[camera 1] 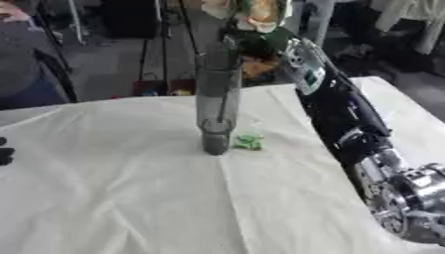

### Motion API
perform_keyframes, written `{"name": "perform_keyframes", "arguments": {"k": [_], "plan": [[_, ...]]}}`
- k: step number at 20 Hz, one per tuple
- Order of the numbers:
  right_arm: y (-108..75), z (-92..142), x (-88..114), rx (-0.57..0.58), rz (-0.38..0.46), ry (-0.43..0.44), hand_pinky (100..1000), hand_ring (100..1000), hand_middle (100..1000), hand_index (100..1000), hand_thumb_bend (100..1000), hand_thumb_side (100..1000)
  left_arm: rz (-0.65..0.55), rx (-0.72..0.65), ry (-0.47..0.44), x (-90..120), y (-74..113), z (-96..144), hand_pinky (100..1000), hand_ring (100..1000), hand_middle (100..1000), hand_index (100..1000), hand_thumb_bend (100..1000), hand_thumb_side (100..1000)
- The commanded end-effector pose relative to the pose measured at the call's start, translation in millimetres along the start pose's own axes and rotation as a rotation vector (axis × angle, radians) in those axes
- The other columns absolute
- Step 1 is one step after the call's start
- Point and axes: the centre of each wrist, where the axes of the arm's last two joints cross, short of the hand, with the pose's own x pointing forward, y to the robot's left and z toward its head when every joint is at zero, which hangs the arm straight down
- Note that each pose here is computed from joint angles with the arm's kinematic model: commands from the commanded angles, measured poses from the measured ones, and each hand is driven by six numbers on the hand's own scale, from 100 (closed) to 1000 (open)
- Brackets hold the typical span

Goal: Arrange flowers into the vase.

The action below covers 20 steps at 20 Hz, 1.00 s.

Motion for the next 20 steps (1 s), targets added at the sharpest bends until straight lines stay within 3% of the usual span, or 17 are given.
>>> {"name": "perform_keyframes", "arguments": {"k": [1,11,20], "plan": [[-24.0,0,1,-0.015,0.054,-0.010,746,769,787,805,182,1000,-0.034,-0.006,-0.017,6,9.7,-3,763,738,728,785,729,962],[-18.6,5,-7,0.115,0.076,0.026,909,875,889,928,259,1000,-0.034,-0.005,-0.015,6,9.9,-2,763,737,727,784,728,963],[-17.5,7,-11,0.211,0.066,0.062,986,932,942,1000,459,1000,-0.034,-0.006,-0.014,5,9.9,-2,761,733,727,784,727,964]]}}
